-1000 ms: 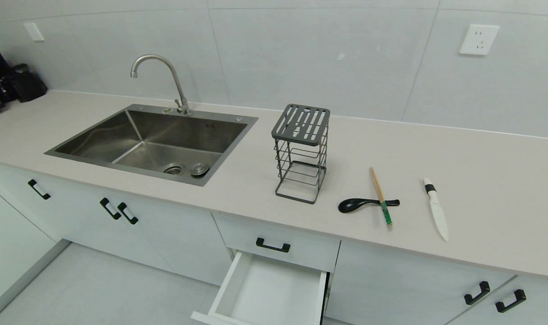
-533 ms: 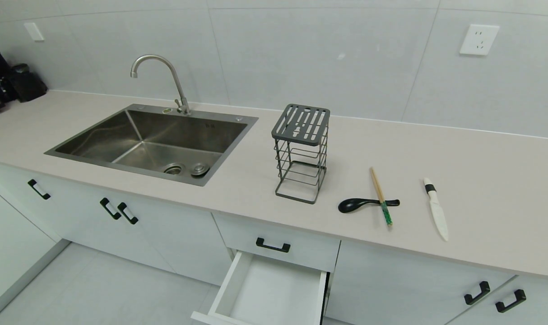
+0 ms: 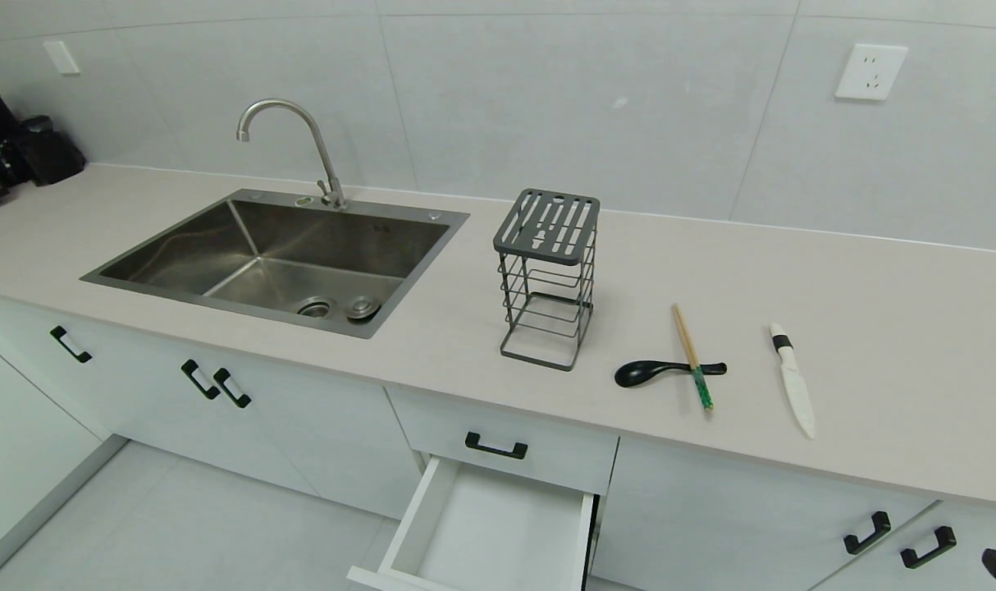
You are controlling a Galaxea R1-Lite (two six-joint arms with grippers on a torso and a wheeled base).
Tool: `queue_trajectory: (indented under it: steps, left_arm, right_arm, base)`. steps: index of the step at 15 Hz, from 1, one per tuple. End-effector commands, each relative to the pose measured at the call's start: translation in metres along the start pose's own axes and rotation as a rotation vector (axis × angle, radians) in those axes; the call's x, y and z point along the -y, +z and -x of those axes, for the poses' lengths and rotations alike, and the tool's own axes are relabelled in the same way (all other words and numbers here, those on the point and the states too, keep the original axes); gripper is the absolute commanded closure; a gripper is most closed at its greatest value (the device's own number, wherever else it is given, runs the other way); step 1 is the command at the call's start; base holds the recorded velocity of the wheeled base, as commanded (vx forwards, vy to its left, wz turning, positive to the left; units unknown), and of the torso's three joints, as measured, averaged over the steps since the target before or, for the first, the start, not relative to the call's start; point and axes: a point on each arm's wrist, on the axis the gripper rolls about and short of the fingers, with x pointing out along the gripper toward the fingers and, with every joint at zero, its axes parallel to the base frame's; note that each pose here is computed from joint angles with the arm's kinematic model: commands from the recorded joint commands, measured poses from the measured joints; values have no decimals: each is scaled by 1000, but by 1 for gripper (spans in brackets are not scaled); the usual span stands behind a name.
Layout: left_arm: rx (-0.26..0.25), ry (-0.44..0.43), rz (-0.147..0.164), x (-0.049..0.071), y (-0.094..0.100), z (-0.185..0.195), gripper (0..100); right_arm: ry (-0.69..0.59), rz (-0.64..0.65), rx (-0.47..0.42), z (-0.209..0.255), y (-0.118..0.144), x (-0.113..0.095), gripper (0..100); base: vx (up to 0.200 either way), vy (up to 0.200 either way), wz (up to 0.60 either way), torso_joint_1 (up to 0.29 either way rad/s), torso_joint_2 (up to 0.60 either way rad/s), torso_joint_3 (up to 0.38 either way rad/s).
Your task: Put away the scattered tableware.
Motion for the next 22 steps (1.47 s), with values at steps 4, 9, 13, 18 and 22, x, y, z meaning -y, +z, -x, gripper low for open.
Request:
queue_trajectory:
  steps: [4,9,13,18,22]
  left_arm:
    - [-1,2,0,0,0,0,0]
    - [-3,0,0,0,0,0,0]
    - [-1,0,0,0,0,0,0]
    - [-3,0,0,0,0,0,0]
    - [-3,0,0,0,0,0,0]
  right_arm:
    - [46,-29,-188,-80,19,17,0]
    - [85,22,-249,-169,25,6,0]
    - [46,37,-286,-190,22,4,0]
    - [-48,48,-269,-205,31,7,0]
    - [-58,89,-307,-224,21,9,0]
  base:
    - [0,0,0,0,0,0]
    - [0,0,0,0,0,0]
    - [0,0,0,0,0,0]
    - [0,0,0,0,0,0]
    - [0,0,0,0,0,0]
